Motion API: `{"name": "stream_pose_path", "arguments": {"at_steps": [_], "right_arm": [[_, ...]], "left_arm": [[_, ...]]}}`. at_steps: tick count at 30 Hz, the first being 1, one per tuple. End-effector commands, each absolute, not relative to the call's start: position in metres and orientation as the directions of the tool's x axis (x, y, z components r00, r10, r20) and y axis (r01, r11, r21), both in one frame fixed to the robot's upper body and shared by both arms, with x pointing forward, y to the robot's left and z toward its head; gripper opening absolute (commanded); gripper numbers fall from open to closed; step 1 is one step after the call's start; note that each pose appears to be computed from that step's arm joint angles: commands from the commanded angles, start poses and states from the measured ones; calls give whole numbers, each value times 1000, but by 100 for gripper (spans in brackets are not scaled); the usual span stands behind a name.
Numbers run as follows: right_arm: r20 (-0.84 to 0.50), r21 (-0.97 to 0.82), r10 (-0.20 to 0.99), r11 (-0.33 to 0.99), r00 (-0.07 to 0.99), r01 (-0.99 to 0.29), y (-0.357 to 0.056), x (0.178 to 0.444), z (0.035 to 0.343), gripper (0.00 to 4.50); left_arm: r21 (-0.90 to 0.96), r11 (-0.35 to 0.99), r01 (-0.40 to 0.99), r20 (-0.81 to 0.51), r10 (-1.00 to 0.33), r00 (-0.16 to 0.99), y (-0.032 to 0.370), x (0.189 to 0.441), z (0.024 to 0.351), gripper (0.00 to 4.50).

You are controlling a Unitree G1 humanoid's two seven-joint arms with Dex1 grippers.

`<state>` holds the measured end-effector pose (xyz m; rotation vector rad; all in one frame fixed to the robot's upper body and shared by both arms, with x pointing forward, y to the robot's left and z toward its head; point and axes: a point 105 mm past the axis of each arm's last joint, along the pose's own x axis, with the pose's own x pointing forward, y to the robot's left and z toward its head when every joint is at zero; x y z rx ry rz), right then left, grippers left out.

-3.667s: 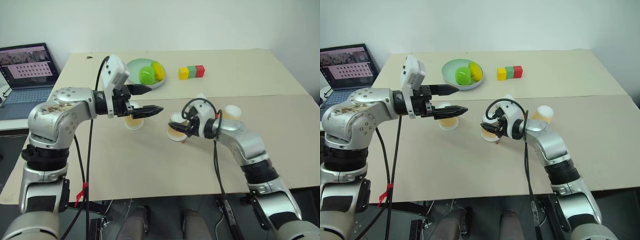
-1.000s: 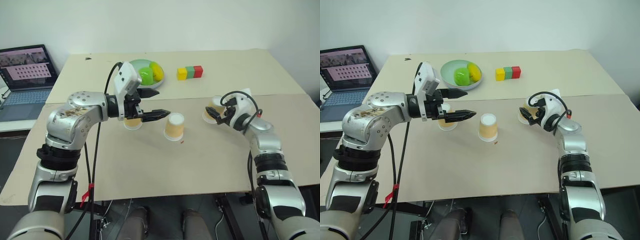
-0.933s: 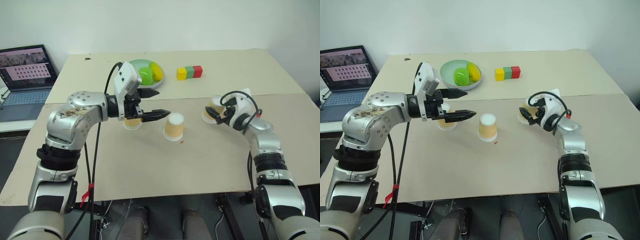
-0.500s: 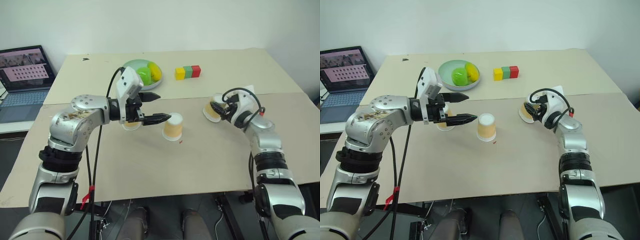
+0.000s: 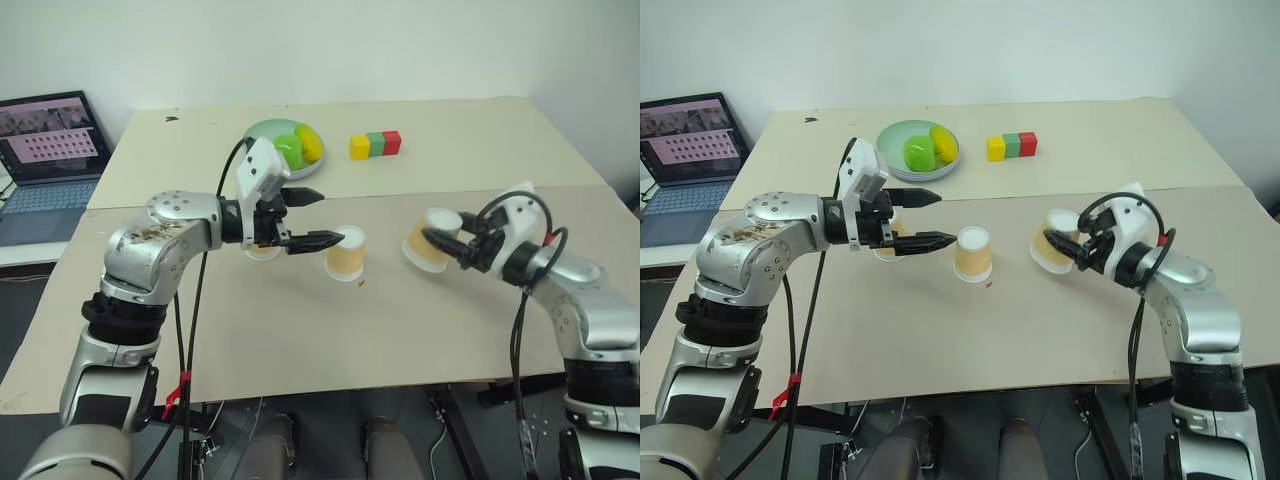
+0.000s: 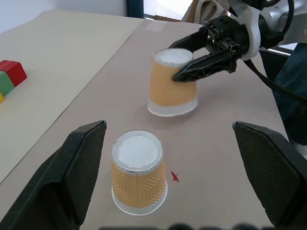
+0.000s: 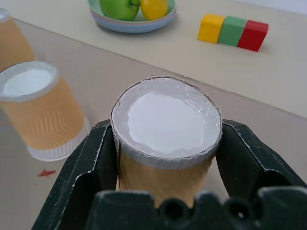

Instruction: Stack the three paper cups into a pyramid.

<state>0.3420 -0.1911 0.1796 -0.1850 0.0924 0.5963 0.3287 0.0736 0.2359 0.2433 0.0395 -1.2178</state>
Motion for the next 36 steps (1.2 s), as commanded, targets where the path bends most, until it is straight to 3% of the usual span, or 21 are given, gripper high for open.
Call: {"name": "stream_pose_path", "arguments": {"at_steps": [1,11,24,29,36], "right_arm": [[-114,-136,573,800,811,-585,-175,338,182,297],[-127,-85,613,776,780,-624,-147,347,161,297],[-69,-82,594,797,801,-598,-142,363,170,297],[-62,-80,591,800,804,-595,-141,364,172,447],[-34,-74,609,789,793,-609,-140,357,183,447]], "left_arm": [[218,306,927,-128,-932,338,70,328,249,450],[232,306,923,-127,-931,341,70,327,252,450],[242,322,915,-126,-925,359,73,327,254,450],[242,320,916,-122,-927,355,71,327,255,450],[246,314,917,-123,-928,351,71,328,255,450]]}}
